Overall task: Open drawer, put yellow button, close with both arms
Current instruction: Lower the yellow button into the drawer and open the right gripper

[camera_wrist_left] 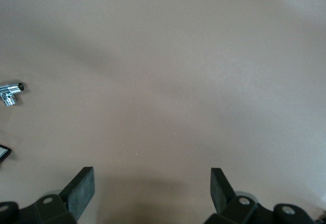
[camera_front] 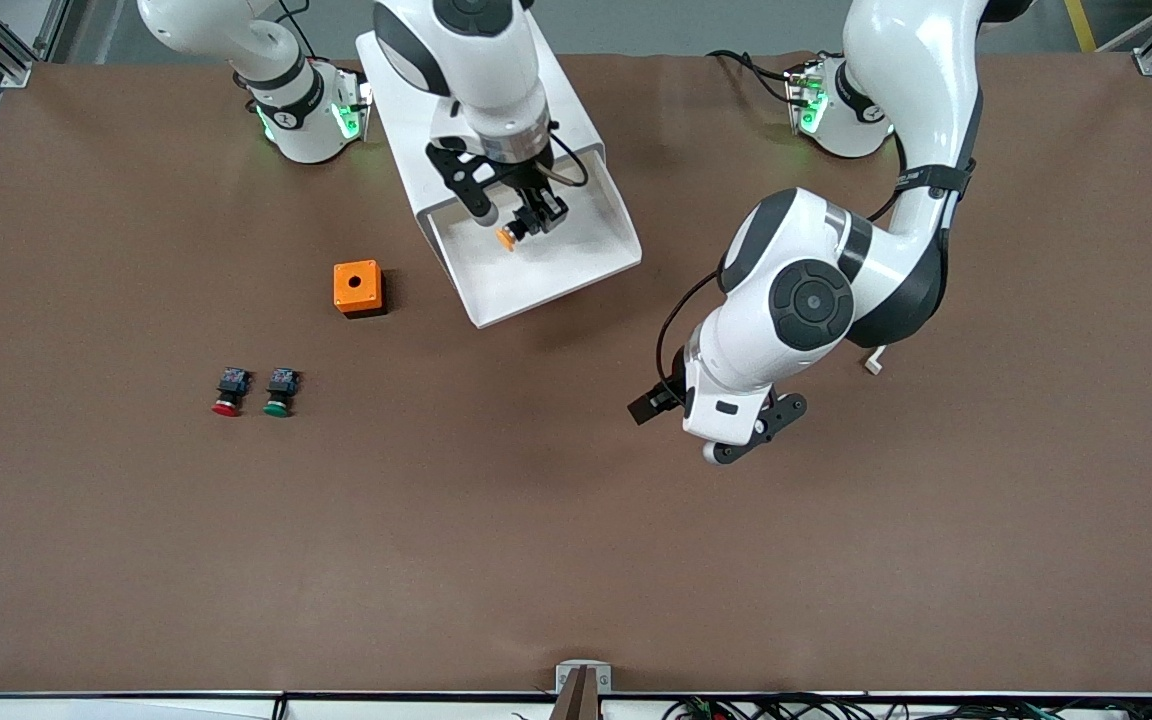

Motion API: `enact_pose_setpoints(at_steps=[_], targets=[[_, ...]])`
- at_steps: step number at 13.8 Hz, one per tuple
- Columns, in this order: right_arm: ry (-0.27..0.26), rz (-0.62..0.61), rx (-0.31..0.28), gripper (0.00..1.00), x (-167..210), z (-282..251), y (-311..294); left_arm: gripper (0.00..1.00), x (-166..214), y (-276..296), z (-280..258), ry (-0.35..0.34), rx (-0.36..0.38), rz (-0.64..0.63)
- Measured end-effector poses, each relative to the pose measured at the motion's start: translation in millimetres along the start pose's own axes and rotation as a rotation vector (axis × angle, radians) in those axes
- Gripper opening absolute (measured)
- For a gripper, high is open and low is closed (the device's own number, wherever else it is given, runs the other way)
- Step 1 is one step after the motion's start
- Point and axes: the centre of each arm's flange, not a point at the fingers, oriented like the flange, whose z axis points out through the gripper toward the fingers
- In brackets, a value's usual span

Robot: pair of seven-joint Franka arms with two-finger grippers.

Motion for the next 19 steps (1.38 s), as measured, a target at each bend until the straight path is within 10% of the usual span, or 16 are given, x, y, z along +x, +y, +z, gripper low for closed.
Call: enact_pose_setpoints(at_steps=[14, 19], targets=[[0.019, 0.056, 0.009, 0.46, -16.8, 26.4, -40.3, 1.0, -9.6, 3.0, 7.4, -0.008, 0.011, 0.013], [0.032, -0.098, -0.008, 0.89, -5.9, -10.5, -50.0, 1.0, -13.2, 4.6, 9.8, -0.01, 0.014, 0.018]])
